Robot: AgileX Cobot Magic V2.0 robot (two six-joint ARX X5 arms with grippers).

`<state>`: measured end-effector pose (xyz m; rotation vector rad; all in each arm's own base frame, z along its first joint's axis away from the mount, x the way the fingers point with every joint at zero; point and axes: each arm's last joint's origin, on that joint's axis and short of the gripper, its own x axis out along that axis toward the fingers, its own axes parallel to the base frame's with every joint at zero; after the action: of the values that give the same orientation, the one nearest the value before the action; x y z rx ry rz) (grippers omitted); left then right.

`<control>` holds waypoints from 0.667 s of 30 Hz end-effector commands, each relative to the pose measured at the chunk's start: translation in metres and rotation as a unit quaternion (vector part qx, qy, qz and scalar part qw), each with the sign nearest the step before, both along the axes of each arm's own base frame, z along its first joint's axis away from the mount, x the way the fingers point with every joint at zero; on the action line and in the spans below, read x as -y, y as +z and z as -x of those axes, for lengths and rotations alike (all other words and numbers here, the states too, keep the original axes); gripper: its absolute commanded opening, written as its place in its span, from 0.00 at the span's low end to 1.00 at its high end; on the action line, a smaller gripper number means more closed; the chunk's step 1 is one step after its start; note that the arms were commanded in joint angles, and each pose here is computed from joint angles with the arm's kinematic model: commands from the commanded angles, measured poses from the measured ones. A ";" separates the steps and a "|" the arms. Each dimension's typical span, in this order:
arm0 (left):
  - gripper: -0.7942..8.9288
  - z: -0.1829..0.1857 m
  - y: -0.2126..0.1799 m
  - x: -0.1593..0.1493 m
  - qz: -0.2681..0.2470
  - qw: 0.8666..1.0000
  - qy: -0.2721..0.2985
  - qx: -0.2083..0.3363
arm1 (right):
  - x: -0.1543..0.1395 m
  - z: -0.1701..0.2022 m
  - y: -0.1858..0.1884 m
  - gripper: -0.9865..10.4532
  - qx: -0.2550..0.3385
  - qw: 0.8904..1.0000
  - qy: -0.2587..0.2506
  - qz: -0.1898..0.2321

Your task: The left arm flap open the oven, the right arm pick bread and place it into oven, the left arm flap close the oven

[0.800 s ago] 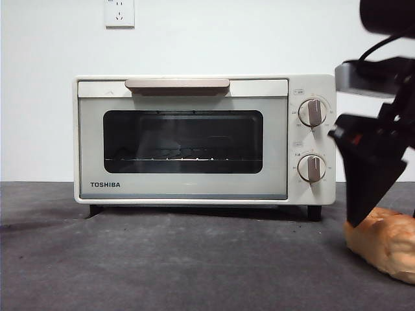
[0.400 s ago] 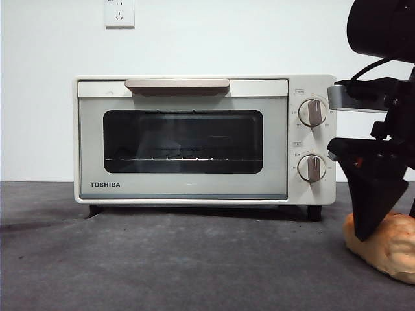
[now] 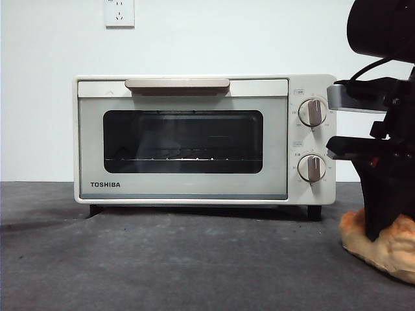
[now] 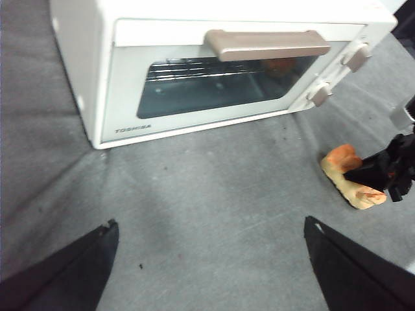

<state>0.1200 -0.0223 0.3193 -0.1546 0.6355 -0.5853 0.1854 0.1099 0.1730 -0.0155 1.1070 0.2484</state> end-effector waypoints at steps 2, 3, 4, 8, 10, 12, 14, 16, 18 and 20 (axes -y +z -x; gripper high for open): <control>0.56 -0.003 0.010 0.004 0.015 1.000 -0.003 0.024 | 0.000 0.003 0.013 0.20 0.027 0.999 0.002 -0.019; 0.56 -0.005 0.011 0.005 0.017 0.999 -0.006 0.028 | 0.001 0.004 0.016 0.20 0.034 0.999 0.003 -0.022; 0.56 -0.006 0.012 0.007 0.019 0.999 -0.007 0.032 | 0.002 0.006 0.022 0.20 0.043 0.999 0.004 -0.028; 0.56 -0.015 0.019 0.015 0.017 0.999 -0.013 0.039 | 0.007 0.014 0.046 0.20 0.074 0.996 0.010 -0.041; 0.56 -0.023 0.025 0.020 0.015 0.999 -0.018 0.048 | 0.009 0.018 0.061 0.20 0.093 0.994 0.013 -0.050; 0.56 -0.031 0.031 0.026 0.020 0.998 -0.025 0.057 | 0.011 0.021 0.076 0.20 0.111 0.992 0.014 -0.060; 0.56 -0.040 0.037 0.033 0.026 0.997 -0.038 0.064 | 0.013 0.024 0.089 0.20 0.127 0.989 0.017 -0.067; 0.52 -0.051 0.041 0.042 0.024 0.996 -0.049 0.066 | 0.015 0.027 0.104 0.20 0.143 0.987 0.020 -0.073; 0.42 -0.061 0.045 0.050 0.023 0.996 -0.060 0.064 | 0.017 0.030 0.116 0.20 0.155 0.985 0.023 -0.078; 0.31 -0.071 0.048 0.059 0.024 0.995 -0.072 0.062 | 0.019 0.033 0.126 0.20 0.168 0.982 0.024 -0.084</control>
<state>0.1868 -0.0779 0.3609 -0.1144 0.5303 -0.7392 0.1518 0.0897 0.2930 0.0752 0.7685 0.3522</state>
